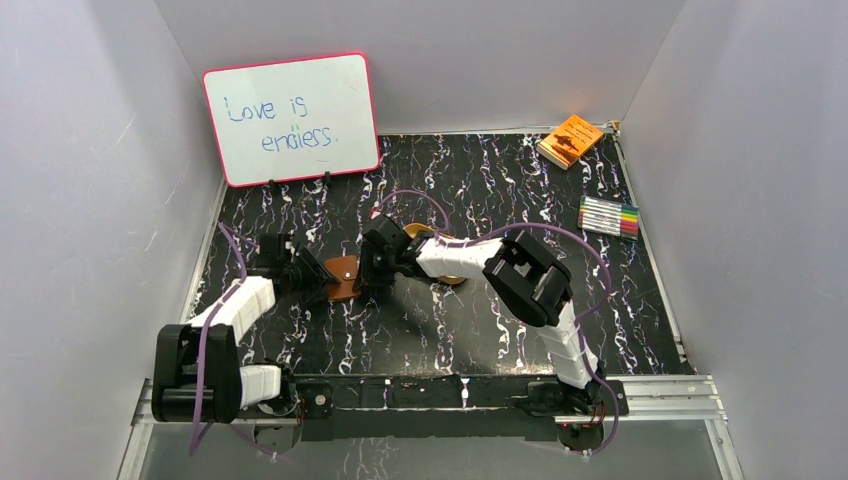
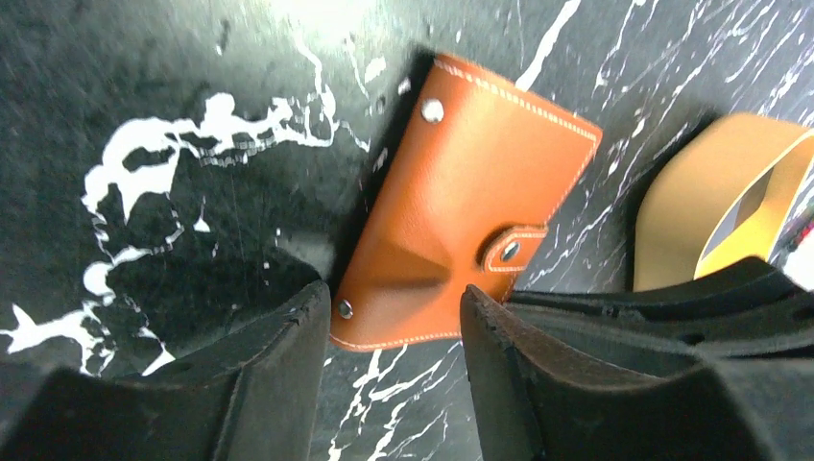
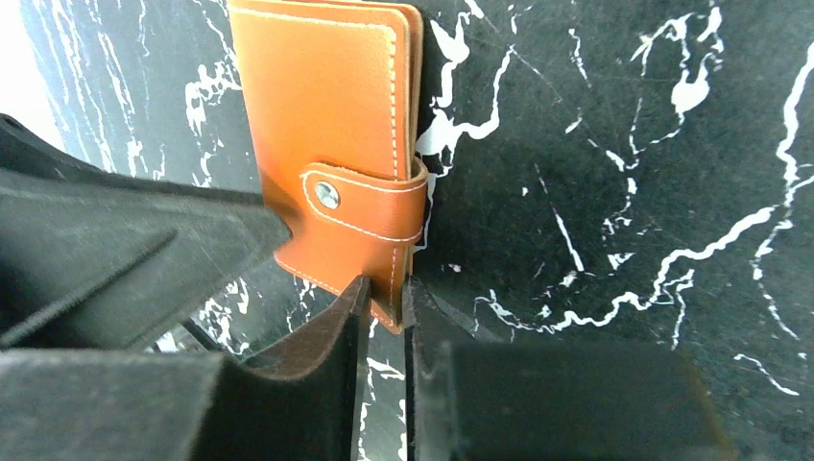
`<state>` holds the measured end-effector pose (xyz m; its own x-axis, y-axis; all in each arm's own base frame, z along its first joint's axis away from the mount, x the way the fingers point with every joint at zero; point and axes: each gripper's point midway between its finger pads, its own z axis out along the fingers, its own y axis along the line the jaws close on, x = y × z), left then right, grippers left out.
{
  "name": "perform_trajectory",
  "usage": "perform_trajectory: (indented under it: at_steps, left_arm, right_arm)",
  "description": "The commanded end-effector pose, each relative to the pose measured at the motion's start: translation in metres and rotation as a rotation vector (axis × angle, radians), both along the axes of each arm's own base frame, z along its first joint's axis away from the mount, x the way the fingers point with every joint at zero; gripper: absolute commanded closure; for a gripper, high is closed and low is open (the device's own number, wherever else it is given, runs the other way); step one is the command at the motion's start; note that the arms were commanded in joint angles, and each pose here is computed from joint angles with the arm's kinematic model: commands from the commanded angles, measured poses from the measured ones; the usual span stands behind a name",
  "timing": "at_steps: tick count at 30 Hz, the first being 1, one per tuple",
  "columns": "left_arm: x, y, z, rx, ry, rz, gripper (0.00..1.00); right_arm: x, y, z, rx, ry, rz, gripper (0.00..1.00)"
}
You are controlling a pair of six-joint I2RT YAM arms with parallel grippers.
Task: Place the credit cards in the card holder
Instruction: Move the card holder to the center of the board.
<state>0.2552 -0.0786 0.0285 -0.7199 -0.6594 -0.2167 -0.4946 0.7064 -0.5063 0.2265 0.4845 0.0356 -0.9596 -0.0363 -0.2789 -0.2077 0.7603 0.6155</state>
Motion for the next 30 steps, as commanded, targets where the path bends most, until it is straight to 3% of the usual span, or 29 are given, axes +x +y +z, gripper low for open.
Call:
perform_trajectory:
  at_steps: [1, 9, 13, 16, 19, 22, 25, 27, 29, 30]
  left_arm:
    - [-0.025, -0.018, 0.004, -0.069, 0.024, -0.056, 0.51]
    - [-0.063, -0.051, 0.012, -0.09, 0.013, -0.123, 0.55]
    - [-0.08, -0.059, 0.026, -0.111, -0.025, -0.131, 0.53]
    - [-0.091, -0.077, 0.04, -0.157, -0.061, -0.217, 0.48]
    - [-0.101, -0.096, 0.043, -0.171, -0.087, -0.275, 0.47]
    - [-0.108, -0.126, 0.038, -0.166, -0.11, -0.366, 0.45]
    - [-0.101, -0.131, 0.04, -0.091, -0.134, -0.418, 0.36]
    - [-0.097, -0.126, 0.043, -0.058, -0.156, -0.409, 0.28]
    - [-0.091, -0.118, 0.046, -0.018, -0.182, -0.382, 0.1]
    - [-0.087, -0.114, 0.048, 0.006, -0.2, -0.36, 0.08]
  right_arm:
    - [-0.014, -0.005, 0.005, 0.014, 0.004, 0.024, 0.81]
    - [-0.046, -0.062, 0.004, -0.06, -0.001, 0.03, 0.97]
    - [-0.069, -0.113, 0.01, -0.097, -0.017, 0.019, 0.98]
    - [-0.099, -0.172, 0.016, -0.137, -0.032, -0.008, 0.98]
    - [-0.116, -0.203, 0.008, -0.151, -0.025, -0.021, 0.98]
    - [-0.114, -0.203, 0.002, -0.178, -0.052, 0.025, 0.94]
    - [-0.103, -0.205, 0.01, -0.216, -0.113, 0.018, 0.84]
    - [-0.1, -0.207, 0.016, -0.22, -0.133, 0.021, 0.77]
    - [-0.1, -0.211, 0.022, -0.227, -0.149, 0.023, 0.7]
    - [-0.099, -0.212, 0.026, -0.224, -0.161, 0.025, 0.65]
